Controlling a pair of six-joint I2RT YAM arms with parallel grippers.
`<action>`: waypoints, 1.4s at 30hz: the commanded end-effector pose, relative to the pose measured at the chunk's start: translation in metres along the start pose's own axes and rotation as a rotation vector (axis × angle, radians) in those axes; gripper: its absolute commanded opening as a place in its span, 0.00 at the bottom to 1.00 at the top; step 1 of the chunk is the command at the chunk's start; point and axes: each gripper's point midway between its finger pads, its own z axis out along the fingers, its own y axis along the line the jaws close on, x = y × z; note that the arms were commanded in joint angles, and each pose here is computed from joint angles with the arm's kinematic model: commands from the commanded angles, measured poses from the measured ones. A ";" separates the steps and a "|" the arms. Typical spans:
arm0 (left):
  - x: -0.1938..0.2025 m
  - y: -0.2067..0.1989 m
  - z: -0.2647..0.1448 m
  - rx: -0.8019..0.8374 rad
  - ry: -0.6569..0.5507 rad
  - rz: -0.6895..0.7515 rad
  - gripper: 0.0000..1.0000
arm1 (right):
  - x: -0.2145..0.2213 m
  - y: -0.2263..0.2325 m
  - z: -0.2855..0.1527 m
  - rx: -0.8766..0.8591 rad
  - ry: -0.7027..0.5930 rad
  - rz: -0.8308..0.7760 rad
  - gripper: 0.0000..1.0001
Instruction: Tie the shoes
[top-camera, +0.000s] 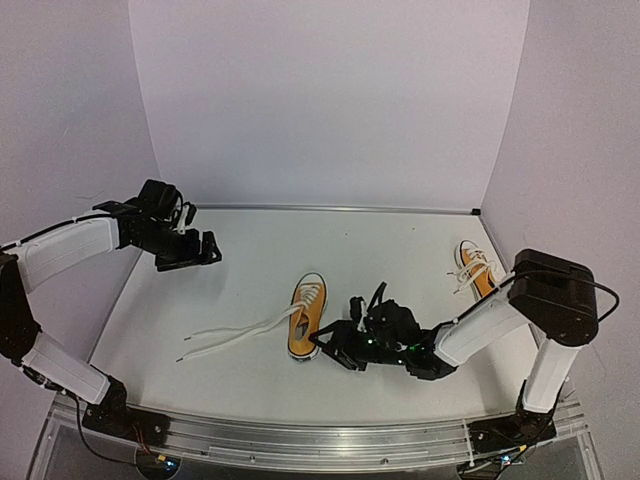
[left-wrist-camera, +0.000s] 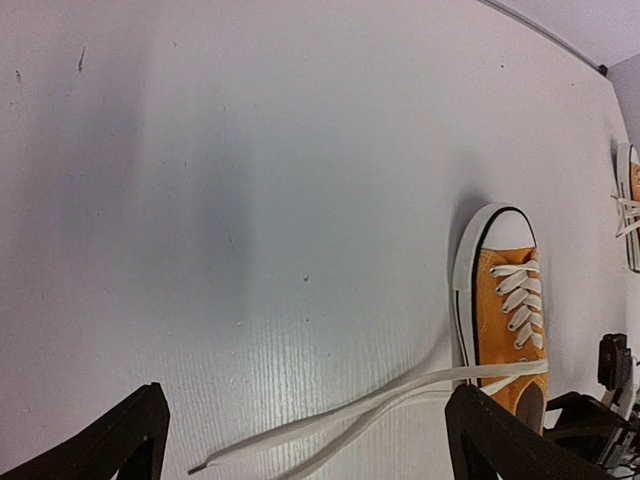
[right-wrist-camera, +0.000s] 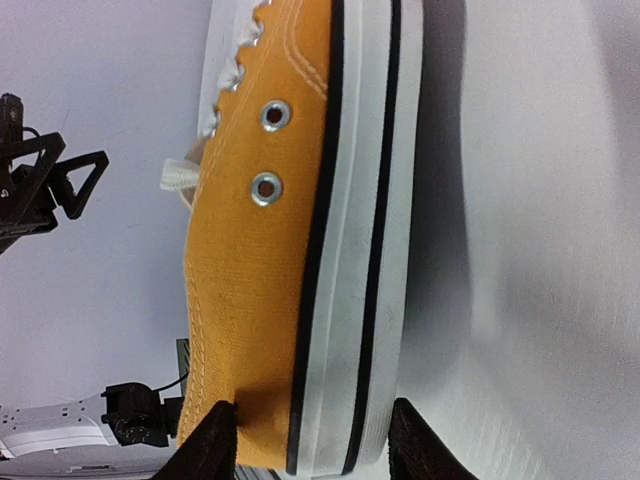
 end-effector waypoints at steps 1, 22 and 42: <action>0.016 0.021 -0.011 -0.132 0.059 0.123 0.96 | 0.003 0.017 -0.021 0.014 0.008 -0.022 0.55; 0.120 0.015 0.055 -0.165 0.570 0.465 0.63 | -0.001 0.000 0.023 0.286 0.099 -0.336 0.67; 0.147 0.023 0.086 -0.162 0.707 0.500 0.39 | -0.021 -0.013 0.011 0.389 0.092 -0.407 0.56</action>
